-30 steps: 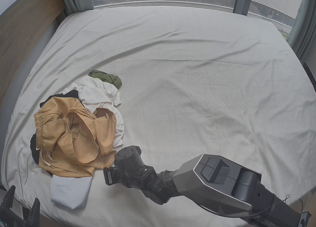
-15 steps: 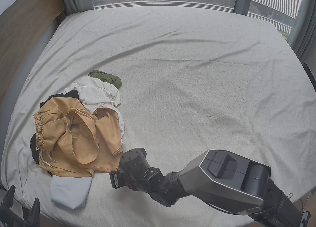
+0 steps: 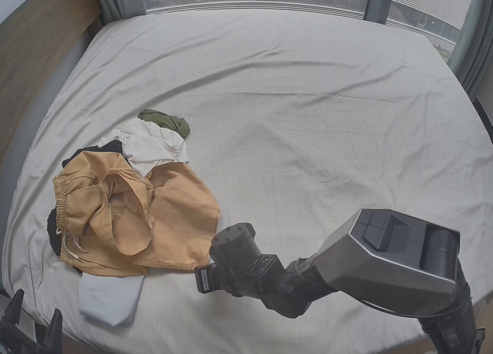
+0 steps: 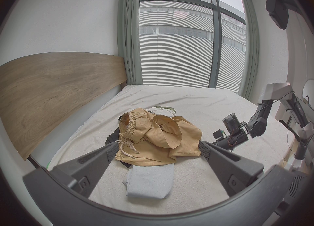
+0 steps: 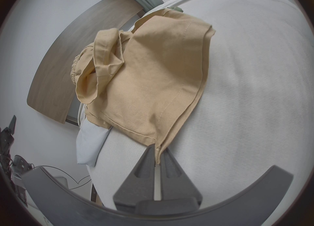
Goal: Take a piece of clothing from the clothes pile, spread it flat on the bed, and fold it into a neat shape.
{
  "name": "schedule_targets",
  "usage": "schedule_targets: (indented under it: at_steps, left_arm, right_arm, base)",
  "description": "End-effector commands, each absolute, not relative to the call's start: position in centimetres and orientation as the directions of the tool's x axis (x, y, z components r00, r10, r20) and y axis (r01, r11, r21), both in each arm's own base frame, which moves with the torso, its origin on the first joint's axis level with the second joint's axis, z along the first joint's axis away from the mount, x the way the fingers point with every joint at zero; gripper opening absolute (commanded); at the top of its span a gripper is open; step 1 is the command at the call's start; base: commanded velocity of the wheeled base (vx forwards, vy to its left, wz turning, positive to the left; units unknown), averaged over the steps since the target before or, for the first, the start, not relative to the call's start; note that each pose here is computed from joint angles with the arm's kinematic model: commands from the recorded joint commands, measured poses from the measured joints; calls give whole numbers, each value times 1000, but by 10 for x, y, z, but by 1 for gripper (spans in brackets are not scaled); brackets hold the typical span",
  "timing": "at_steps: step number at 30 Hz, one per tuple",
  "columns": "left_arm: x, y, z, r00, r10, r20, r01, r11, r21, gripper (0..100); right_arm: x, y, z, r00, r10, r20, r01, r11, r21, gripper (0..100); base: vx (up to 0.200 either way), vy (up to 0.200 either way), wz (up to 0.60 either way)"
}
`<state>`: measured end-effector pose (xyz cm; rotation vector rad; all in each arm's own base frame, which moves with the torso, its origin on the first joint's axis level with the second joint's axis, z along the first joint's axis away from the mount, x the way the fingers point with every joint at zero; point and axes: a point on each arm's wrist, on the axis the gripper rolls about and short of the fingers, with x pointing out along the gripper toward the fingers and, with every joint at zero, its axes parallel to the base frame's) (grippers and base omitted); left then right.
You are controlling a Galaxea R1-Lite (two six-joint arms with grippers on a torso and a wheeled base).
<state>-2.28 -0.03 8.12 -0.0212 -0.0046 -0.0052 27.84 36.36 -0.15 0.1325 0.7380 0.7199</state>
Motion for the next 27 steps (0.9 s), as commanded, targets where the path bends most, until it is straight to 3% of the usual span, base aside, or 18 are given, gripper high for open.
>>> schedule_targets:
  at_steps: [1,12,27]
  left_arm:
    - [-23,0,76,1000,-5,3,5,1000,-21,100]
    - [-23,0,76,1000,-5,3,5,1000,-21,100]
    - [-23,0,76,1000,-5,5,5,1000,-20,100]
  right_arm:
    - [279,347,18,534,635,-558,-538,764,356,0]
    - [269,313,36,540,601,-589,-505,791,345,0]
    - [261,259,28,550,524,-651,-422,846,325,0]
  base:
    - [0,0,0]
    - [0,0,0]
    - [0,0,0]
